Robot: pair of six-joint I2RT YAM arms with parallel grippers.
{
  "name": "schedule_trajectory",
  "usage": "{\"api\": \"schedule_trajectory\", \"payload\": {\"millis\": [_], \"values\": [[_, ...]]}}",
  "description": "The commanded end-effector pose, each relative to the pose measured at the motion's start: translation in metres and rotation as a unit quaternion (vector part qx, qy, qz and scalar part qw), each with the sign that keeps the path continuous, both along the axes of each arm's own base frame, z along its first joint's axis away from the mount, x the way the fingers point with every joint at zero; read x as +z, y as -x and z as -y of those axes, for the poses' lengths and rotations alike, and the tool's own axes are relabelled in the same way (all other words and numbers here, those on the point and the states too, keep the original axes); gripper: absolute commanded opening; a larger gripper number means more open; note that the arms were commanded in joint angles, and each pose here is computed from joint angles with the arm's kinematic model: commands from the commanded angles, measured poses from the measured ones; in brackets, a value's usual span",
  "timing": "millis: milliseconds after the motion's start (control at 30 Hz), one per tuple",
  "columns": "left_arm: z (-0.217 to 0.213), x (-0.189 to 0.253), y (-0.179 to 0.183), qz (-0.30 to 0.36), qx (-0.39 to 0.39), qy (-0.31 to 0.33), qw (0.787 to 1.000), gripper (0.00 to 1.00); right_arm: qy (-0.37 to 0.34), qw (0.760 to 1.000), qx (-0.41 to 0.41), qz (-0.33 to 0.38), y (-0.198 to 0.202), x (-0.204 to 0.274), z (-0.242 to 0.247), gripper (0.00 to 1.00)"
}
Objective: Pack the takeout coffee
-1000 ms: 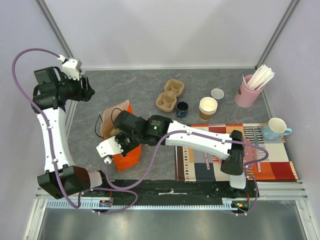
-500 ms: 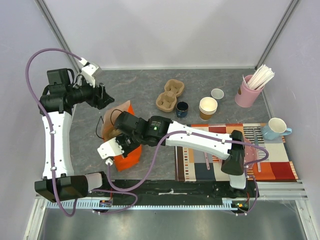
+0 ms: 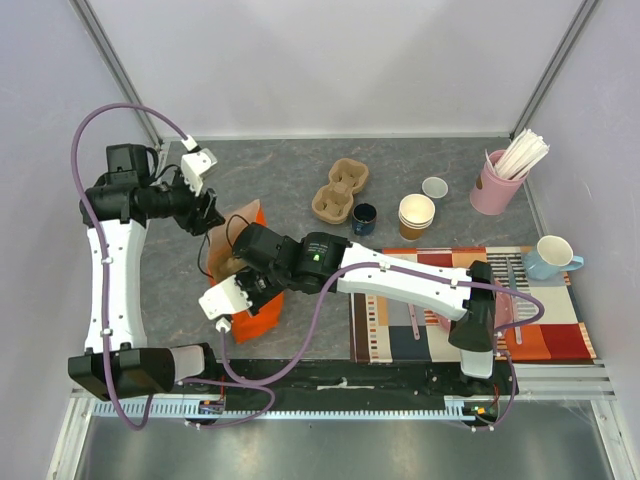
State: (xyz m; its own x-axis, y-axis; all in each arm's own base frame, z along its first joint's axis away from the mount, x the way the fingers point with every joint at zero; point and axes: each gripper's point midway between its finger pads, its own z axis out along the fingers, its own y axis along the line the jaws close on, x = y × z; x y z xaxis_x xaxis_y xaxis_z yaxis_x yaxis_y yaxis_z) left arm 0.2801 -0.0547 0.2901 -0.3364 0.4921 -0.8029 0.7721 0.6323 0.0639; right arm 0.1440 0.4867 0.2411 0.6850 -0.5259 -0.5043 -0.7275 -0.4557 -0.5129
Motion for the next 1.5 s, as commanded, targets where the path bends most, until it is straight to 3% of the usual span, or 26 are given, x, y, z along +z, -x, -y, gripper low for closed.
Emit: {"api": "schedule_trajectory", "payload": {"millis": [0, 167, 267, 300, 367, 500, 700, 900, 1200, 1467], "values": [[0.002, -0.005, -0.005, 0.014, -0.03, -0.033, 0.999, 0.62, -0.022, 1.0, 0.02, 0.005, 0.009, 0.016, 0.0, 0.0], [0.001, -0.012, -0.012, 0.016, -0.019, -0.047, 0.999, 0.48, -0.033, 0.999, 0.029, 0.011, 0.01, 0.026, -0.002, 0.0], [-0.001, -0.013, -0.013, 0.016, -0.016, -0.051, 0.998, 0.24, -0.037, 0.999, 0.031, 0.012, 0.011, 0.031, -0.001, 0.0], [-0.001, -0.009, -0.013, 0.024, -0.013, -0.052, 0.998, 0.11, -0.039, 0.999, 0.03, 0.013, 0.011, 0.033, 0.001, 0.0], [-0.001, -0.007, -0.011, 0.031, -0.008, -0.048, 0.998, 0.03, -0.04, 0.999, 0.018, 0.016, 0.008, 0.036, 0.003, 0.0], [-0.004, -0.002, -0.01, 0.044, 0.015, -0.049, 0.998, 0.02, -0.051, 0.998, 0.004, 0.021, 0.006, 0.047, 0.011, 0.0], [-0.017, -0.011, -0.017, 0.003, 0.098, -0.041, 0.994, 0.02, -0.056, 0.997, 0.012, 0.041, 0.017, 0.059, 0.012, 0.0], [0.0, 0.003, -0.009, -0.004, 0.089, 0.012, 0.996, 0.02, -0.006, 0.996, 0.0, 0.084, 0.018, 0.047, 0.006, 0.0], [-0.003, -0.015, -0.01, -0.03, 0.11, 0.013, 0.993, 0.02, -0.048, 0.988, 0.009, 0.149, 0.021, 0.075, -0.013, 0.0], [0.011, -0.001, 0.0, -0.04, 0.096, 0.053, 0.993, 0.02, 0.011, 0.988, 0.015, 0.153, 0.014, 0.03, -0.02, 0.0]]}}
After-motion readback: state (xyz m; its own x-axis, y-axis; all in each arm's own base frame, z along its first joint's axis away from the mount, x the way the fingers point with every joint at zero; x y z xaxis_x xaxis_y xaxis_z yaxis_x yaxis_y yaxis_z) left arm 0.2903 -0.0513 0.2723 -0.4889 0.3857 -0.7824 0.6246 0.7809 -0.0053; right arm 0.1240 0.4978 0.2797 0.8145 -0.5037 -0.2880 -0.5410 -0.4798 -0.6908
